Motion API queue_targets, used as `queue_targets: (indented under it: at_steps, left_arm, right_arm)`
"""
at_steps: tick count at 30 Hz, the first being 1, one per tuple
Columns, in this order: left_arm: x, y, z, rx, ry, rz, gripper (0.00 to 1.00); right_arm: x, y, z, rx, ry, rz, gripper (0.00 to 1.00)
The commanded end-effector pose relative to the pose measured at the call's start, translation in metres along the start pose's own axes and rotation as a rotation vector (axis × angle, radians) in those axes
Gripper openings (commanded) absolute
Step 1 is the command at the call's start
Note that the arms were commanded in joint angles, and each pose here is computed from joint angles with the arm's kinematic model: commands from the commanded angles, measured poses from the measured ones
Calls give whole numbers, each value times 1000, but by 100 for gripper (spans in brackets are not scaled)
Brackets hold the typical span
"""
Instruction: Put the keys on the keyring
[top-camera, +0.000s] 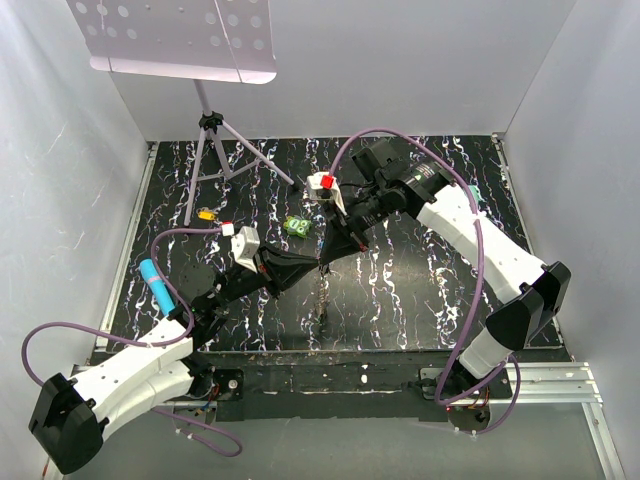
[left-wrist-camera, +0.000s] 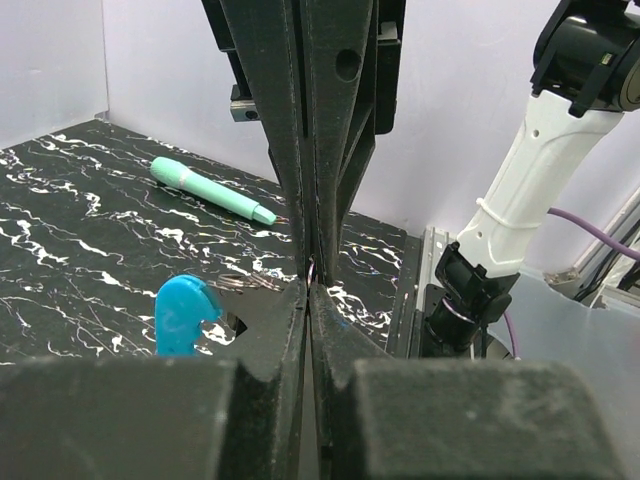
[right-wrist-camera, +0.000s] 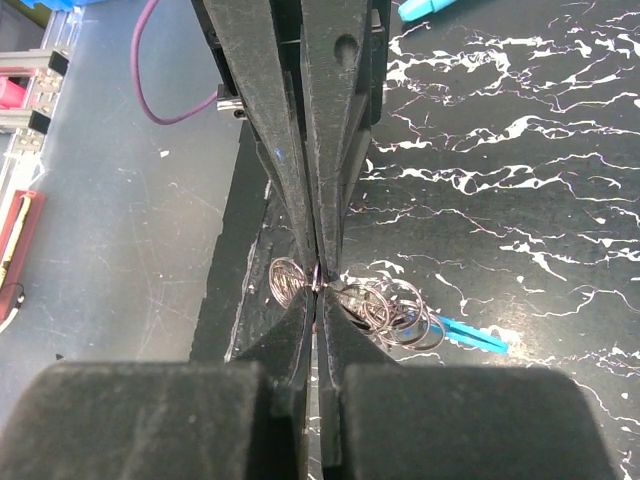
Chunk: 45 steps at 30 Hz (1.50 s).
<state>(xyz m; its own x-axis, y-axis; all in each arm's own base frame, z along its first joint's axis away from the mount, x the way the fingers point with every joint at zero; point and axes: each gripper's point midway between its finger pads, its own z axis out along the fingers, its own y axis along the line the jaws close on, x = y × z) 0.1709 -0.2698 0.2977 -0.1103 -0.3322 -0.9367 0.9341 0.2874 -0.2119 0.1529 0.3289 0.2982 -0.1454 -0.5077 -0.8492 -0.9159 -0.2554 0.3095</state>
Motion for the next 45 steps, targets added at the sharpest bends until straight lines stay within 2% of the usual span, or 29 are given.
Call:
queue_targets:
  at_steps: [1,6,10,13,17,19,22,27,35,45]
  left_arm:
    - [-33,-4,3,-5,-104,43,6]
    - [-30,-7,-6,-21,-62,62,51]
    - [-26,-9,-14,-30,25,95,75]
    - [-20,-17,-14,19,131,127,82]
    - [-11,-18,-8,60,249,126,84]
    - [-11,-18,-3,71,268,126,87]
    - [-11,-15,4,81,266,126,87]
    - [-2,-9,14,94,295,116,79]
    - [-1,-6,23,124,282,129,53]
    - [4,-5,27,136,290,116,31]
  right_arm:
    - [-7,8,-4,13,7,-56,1]
    - [0,9,-8,44,44,-75,1]
    - [11,11,-13,57,125,-94,1]
    - [23,9,-17,60,220,-102,1]
    - [26,9,-22,70,263,-107,1]
    - [28,7,-23,78,279,-105,1]
    - [28,7,-23,74,291,-99,1]
    - [29,7,-22,68,292,-92,1]
    - [26,9,-20,51,276,-89,1]
    - [26,11,-20,42,270,-85,1]
